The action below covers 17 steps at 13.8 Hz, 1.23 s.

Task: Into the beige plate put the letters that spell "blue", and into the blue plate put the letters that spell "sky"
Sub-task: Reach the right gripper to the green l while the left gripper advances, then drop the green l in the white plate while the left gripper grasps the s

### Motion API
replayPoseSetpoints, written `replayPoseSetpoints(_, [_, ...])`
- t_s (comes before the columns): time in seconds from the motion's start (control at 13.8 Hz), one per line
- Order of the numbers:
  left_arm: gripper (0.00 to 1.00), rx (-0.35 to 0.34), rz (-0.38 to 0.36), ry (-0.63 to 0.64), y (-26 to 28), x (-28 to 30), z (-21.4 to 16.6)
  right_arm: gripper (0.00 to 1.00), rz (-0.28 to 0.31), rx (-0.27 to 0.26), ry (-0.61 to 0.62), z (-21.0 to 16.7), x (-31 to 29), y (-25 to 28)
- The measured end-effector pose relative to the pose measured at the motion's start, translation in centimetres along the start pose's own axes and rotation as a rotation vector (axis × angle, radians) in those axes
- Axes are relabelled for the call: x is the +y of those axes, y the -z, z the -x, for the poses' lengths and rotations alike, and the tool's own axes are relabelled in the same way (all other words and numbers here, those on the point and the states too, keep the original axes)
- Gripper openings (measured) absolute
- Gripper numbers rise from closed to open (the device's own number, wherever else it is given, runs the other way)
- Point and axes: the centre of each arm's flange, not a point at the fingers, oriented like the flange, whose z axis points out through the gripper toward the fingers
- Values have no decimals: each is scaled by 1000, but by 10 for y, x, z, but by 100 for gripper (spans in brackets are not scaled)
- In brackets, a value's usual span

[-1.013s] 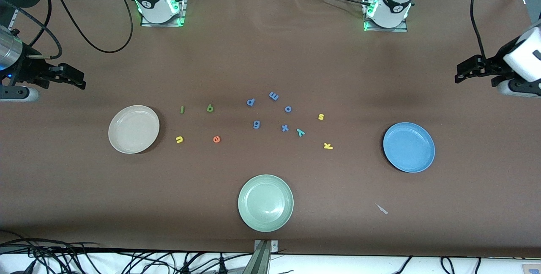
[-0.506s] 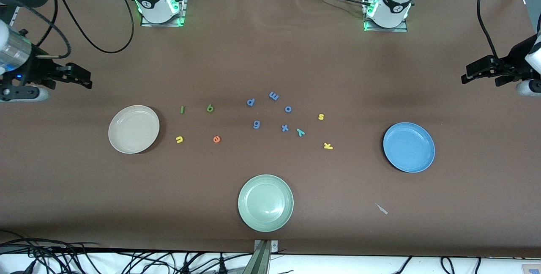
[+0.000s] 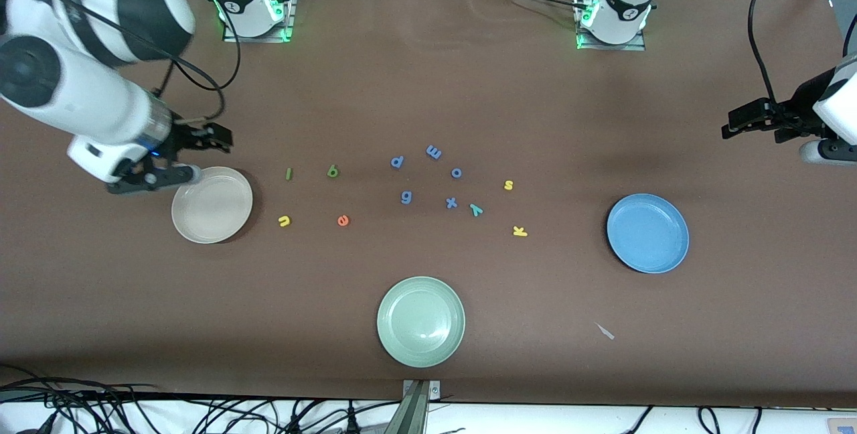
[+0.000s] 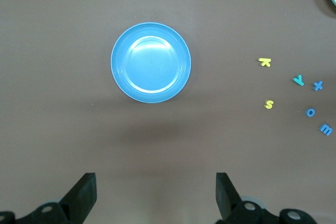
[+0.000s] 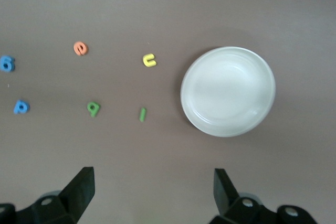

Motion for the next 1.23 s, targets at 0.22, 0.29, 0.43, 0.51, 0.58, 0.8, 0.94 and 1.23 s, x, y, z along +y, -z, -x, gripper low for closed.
replayPoseSetpoints(0.22, [100, -27, -25, 0, -16, -4, -13, 100, -6, 28, -87, -13, -20, -55])
replayPoseSetpoints(0.29, [100, -31, -26, 0, -20, -5, -18, 100, -9, 42, -114, -13, -26, -76])
replayPoseSetpoints(0.43, [100, -22, -27, 0, -17, -5, -22, 100, -17, 75, -144, -7, -40, -118])
replayPoseSetpoints(0.51, [100, -13, -28, -1, -13, -5, -23, 100, -22, 92, -152, -3, -46, -136])
replayPoseSetpoints(0.58, [100, -7, -28, -1, -10, -5, -23, 100, -28, 109, -159, 2, -50, -153])
replayPoseSetpoints(0.8, [100, -7, -29, -8, -24, -3, -35, 100, -38, 122, -194, 21, -50, -205])
replayPoseSetpoints(0.94, [100, 22, -37, -49, -50, 20, -58, 100, -42, 119, -211, 23, -55, -225])
replayPoseSetpoints(1.23, [100, 47, -50, -115, -119, 88, -91, 100, -55, 119, -230, 20, -74, -261])
